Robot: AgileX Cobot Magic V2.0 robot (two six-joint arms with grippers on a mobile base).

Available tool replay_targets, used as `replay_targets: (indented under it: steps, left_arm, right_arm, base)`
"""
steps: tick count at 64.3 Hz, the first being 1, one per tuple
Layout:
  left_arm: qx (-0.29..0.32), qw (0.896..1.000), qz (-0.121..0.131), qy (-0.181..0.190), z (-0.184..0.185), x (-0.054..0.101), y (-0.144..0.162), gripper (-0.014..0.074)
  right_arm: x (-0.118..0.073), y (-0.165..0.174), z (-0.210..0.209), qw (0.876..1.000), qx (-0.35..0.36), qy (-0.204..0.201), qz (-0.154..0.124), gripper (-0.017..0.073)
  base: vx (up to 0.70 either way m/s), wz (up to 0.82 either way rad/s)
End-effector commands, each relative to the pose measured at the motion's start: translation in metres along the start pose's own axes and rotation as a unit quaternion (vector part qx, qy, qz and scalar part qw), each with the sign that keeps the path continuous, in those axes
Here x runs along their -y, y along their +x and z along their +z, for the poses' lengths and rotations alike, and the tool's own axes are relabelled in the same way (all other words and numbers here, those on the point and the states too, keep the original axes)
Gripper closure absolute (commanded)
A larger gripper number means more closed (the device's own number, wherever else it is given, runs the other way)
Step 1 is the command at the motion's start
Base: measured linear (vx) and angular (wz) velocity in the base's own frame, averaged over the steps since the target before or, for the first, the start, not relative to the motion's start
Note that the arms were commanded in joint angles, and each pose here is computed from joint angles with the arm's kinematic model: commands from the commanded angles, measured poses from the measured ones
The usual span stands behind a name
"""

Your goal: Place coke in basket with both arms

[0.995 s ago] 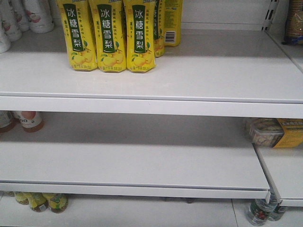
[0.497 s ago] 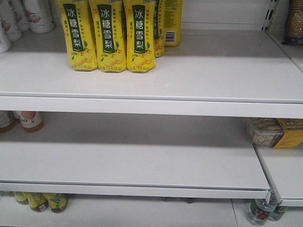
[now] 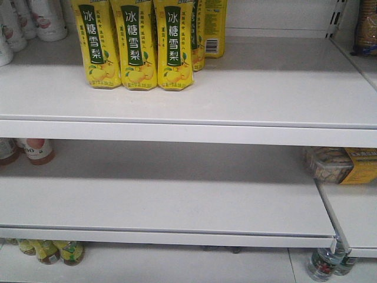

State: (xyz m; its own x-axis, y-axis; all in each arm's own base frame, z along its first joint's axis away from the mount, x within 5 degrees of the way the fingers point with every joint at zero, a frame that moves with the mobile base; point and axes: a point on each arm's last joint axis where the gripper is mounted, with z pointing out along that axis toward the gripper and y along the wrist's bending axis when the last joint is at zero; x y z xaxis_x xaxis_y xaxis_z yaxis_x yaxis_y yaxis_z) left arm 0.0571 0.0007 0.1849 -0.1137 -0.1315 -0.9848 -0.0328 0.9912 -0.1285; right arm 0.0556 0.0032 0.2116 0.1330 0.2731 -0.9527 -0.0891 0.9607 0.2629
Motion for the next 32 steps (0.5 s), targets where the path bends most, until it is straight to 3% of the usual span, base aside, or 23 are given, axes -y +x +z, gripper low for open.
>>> replay_targets:
  steps: [1,32]
  left_arm:
    - [0.085,0.995,0.051,0.002,-0.0027,0.0009,-0.0136,0.0598]
    - [0.085,0.995,0.051,0.002,-0.0027,0.0009,-0.0136,0.0598]
  right_arm:
    - [-0.0008,-0.0008,-0.0011,0.999,0.031,-0.01,-0.011,0.0564]
    - [-0.0009,-0.0011,-0.0011,0.999,0.032,-0.01,-0.011,0.0564]
  base:
    - [0.0,0.0]
    - [0.0,0.0]
